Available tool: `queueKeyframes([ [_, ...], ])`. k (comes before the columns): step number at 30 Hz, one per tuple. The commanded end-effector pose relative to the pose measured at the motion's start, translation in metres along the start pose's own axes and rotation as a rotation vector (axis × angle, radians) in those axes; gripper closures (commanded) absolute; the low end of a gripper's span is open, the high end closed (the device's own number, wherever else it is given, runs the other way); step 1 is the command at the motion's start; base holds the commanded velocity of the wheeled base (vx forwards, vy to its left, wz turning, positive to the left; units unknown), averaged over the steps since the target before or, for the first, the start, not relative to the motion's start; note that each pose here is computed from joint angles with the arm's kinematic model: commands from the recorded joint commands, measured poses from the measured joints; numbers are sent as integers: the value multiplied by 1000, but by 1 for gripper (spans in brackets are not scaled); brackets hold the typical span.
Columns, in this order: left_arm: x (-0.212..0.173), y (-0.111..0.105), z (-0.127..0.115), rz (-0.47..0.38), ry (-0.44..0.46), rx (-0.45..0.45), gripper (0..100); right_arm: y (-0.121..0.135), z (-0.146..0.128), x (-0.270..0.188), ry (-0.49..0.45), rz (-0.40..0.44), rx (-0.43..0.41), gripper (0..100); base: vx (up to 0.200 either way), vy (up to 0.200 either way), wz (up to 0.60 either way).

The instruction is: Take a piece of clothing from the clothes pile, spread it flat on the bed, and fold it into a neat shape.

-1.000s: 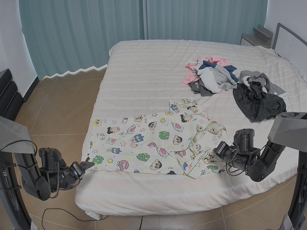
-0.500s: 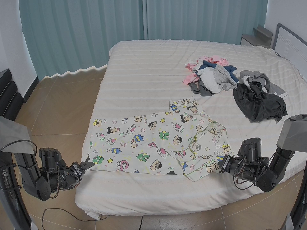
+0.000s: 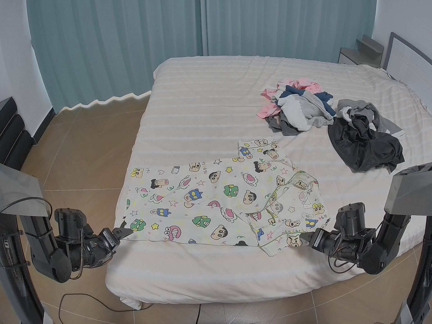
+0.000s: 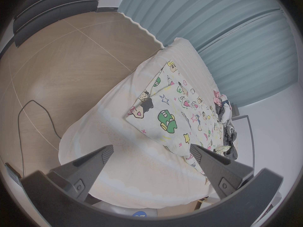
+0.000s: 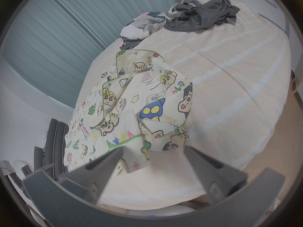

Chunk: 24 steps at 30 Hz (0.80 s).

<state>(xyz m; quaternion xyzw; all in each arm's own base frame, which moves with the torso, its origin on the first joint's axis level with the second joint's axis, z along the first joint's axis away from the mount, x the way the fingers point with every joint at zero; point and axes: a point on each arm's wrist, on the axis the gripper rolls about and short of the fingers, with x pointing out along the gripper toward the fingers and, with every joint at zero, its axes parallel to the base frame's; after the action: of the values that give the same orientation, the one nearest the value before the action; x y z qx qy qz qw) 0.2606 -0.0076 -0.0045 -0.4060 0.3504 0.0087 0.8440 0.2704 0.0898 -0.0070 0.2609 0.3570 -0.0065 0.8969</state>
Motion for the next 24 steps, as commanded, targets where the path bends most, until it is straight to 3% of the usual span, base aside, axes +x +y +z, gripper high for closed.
queueKeyframes([
  [1, 0, 0, 0, -1, -1, 0, 0, 0, 5, -5, -20, 8, -4, 0, 0, 0, 0],
  [10, 0, 0, 0, -1, -1, 0, 0, 25, 39, -34, -167, 132, -36, 0, 0, 0, 0],
  [14, -1, -2, 1, -14, -2, -11, 0, 44, 39, -35, -171, 197, -34, 0, 0, 0, 0],
  [19, -5, -7, 5, -44, -11, -19, 0, 64, 37, -33, -148, 274, 137, 0, 0, 0, 0],
  [24, -12, -15, 10, -80, -38, -9, 0, 59, 32, -15, -118, 231, 157, 0, 0, 0, 0],
])
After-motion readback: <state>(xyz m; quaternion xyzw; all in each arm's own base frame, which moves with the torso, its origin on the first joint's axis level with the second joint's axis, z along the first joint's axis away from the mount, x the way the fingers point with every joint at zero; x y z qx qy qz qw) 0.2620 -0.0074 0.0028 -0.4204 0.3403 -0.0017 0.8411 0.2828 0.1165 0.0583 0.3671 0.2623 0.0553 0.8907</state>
